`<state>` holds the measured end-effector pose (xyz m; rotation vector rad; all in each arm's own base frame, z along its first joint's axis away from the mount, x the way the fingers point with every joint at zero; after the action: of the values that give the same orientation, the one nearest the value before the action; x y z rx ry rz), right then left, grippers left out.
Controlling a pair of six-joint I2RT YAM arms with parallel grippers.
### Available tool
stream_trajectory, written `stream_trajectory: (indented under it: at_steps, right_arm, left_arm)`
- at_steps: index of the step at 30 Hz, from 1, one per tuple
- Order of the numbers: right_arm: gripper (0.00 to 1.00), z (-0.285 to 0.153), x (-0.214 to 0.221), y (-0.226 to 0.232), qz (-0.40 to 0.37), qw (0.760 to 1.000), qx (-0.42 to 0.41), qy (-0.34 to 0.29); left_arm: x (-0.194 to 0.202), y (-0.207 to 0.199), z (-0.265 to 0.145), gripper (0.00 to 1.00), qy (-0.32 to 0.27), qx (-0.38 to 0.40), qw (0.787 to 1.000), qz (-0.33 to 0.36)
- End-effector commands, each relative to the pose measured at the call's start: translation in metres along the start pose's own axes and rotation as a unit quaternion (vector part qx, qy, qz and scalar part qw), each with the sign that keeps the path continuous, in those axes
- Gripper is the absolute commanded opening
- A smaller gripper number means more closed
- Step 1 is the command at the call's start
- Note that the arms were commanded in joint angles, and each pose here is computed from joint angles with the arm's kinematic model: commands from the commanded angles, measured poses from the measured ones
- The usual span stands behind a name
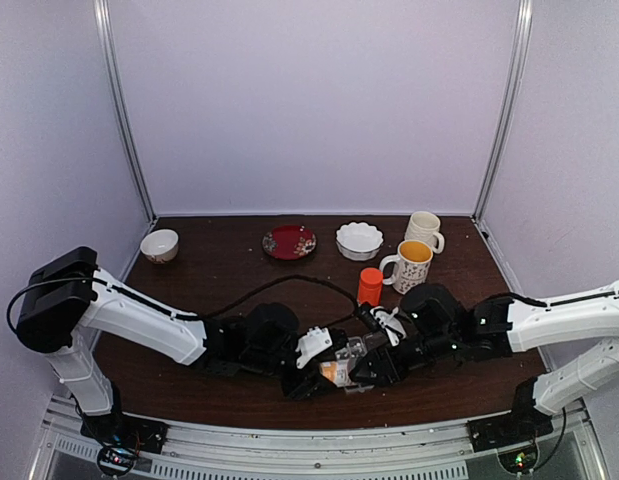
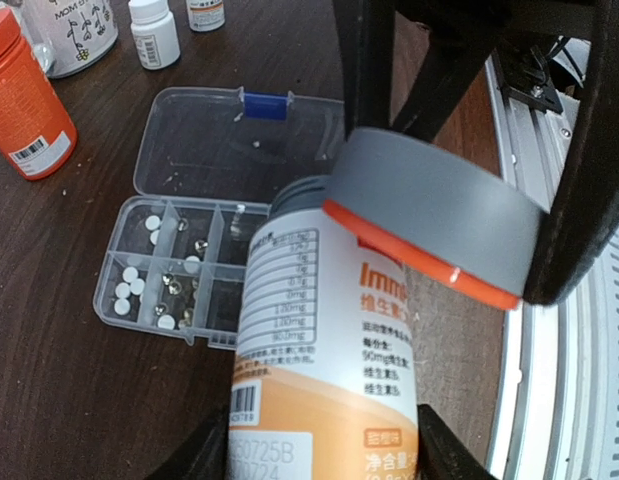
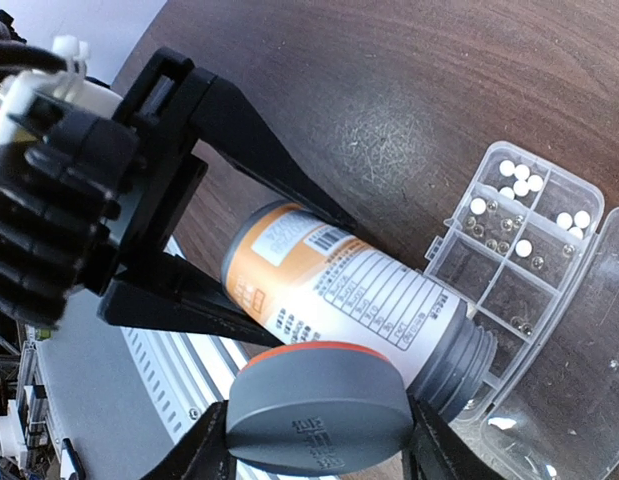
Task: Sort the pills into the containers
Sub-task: Pour the pill into the compartment of the pill container.
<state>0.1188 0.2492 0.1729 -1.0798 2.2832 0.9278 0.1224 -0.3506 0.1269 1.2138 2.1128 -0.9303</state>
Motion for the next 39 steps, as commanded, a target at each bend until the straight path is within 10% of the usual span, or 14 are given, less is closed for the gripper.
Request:
stream_trajectory:
  at_steps: [1, 39]
  right_arm:
    - [0.0, -0.014, -0.009, 0.003, -0.006, 0.999, 0.008, -0.043]
    - [0.0, -0.017, -0.014, 0.006, -0.011, 0.999, 0.0, -0.045]
  left_arm:
    - [-0.026, -0.011, -0.005, 0.07, -0.048, 0.024, 0.998, 0.014]
    - [-0.017, -0.01, -0.003, 0.06, -0.042, 0.032, 0.999, 0.008]
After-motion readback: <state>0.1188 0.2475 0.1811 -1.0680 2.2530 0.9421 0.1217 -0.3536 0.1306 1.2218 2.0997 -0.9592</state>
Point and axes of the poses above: each gripper's point midway between its finger pads, its own z axis out along the fingers, its own y axis along the line the jaws close on, x = y × z, the point moved 10 cm from there along -z, back along the fingers, and after that the axes turned 15 degrees about -z, right-handed, at the moved point
